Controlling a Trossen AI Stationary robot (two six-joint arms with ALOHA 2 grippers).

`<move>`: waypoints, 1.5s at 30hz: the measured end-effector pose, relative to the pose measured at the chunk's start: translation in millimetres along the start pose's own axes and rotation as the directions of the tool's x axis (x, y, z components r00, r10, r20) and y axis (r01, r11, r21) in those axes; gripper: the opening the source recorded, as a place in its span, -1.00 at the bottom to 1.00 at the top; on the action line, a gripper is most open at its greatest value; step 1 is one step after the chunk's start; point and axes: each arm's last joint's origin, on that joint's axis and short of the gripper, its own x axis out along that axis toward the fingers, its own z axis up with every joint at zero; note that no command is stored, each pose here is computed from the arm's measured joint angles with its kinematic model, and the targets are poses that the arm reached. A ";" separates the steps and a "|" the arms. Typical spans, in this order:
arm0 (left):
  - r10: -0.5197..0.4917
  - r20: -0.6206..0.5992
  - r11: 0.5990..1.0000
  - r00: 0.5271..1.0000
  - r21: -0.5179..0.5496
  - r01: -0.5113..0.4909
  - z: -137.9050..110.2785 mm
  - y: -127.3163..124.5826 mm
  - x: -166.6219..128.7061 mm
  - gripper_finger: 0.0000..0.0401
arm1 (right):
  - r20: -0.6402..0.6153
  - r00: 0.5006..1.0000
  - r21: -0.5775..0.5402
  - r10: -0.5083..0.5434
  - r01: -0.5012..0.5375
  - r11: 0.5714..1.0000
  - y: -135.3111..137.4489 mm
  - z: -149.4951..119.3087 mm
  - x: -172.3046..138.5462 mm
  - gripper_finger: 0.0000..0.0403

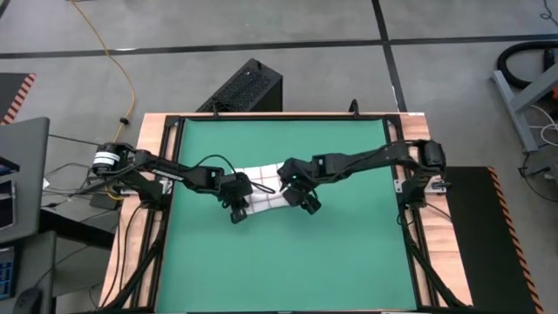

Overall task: Roll towel
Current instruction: Roll the white towel

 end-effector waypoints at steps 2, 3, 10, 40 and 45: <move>-0.008 0.000 1.000 1.000 -0.001 0.008 0.1 0.2 -0.1 -1.00 | -0.037 0.999 0.014 0.029 -0.029 0.999 0.4 -7.6 12.6 0.55; -0.007 -0.004 1.000 1.000 0.004 0.007 0.0 0.1 -0.1 -1.00 | -0.058 0.997 0.022 0.043 -0.041 0.999 0.9 -11.7 18.7 0.55; -0.017 -0.010 1.000 1.000 0.018 0.017 -0.3 0.0 -0.2 -1.00 | -0.179 0.982 0.079 0.064 -0.050 0.996 -6.0 -40.5 50.7 0.54; 0.054 0.355 0.969 0.933 0.206 -0.134 27.4 -8.0 -40.0 -1.00 | -0.229 0.969 0.311 0.087 -0.011 0.950 -7.7 -52.2 54.9 -0.70; 0.026 0.310 0.967 0.950 0.232 -0.102 28.0 -8.8 -14.3 -1.00 | -0.194 0.968 0.373 0.159 -0.077 0.924 -8.9 -55.9 42.8 -0.70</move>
